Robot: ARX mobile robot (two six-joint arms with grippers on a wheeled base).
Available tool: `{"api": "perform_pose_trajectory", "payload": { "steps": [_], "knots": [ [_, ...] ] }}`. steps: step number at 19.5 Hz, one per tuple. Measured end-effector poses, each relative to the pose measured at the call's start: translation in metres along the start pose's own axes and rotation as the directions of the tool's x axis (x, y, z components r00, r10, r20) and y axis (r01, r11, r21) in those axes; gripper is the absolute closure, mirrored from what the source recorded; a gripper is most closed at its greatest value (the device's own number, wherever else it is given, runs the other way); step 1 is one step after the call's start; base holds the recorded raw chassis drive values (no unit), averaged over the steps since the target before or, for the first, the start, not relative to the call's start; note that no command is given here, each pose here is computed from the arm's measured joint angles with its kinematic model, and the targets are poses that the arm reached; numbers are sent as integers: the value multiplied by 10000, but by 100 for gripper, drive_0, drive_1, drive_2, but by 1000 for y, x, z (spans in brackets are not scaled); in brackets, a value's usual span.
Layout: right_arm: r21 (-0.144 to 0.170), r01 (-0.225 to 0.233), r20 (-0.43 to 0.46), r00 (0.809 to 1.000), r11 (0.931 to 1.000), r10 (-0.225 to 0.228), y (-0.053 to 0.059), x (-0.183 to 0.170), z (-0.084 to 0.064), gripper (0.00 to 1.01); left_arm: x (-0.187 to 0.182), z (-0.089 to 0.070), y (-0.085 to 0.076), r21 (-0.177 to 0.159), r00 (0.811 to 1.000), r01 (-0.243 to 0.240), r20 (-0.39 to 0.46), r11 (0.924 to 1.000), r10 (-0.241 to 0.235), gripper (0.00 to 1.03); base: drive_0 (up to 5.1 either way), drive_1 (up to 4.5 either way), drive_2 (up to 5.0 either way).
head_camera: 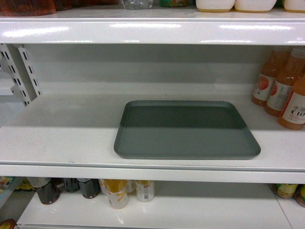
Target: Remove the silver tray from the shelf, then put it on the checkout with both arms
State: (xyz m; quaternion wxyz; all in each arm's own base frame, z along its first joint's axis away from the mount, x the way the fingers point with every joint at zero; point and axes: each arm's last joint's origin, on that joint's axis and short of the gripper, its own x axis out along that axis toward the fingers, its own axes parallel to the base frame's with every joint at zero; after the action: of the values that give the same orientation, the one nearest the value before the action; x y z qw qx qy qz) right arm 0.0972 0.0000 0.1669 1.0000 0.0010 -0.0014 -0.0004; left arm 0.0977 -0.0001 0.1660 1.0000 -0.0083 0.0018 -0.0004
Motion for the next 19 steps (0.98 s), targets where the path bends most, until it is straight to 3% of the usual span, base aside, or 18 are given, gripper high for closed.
{"api": "perform_pose_trajectory", "payload": {
  "steps": [19],
  "knots": [
    [0,0,0,10000,10000,0,0,0,0,3,0,0,0,0,10000,0,0,10000,0,5,0,0,0]
  ]
}}
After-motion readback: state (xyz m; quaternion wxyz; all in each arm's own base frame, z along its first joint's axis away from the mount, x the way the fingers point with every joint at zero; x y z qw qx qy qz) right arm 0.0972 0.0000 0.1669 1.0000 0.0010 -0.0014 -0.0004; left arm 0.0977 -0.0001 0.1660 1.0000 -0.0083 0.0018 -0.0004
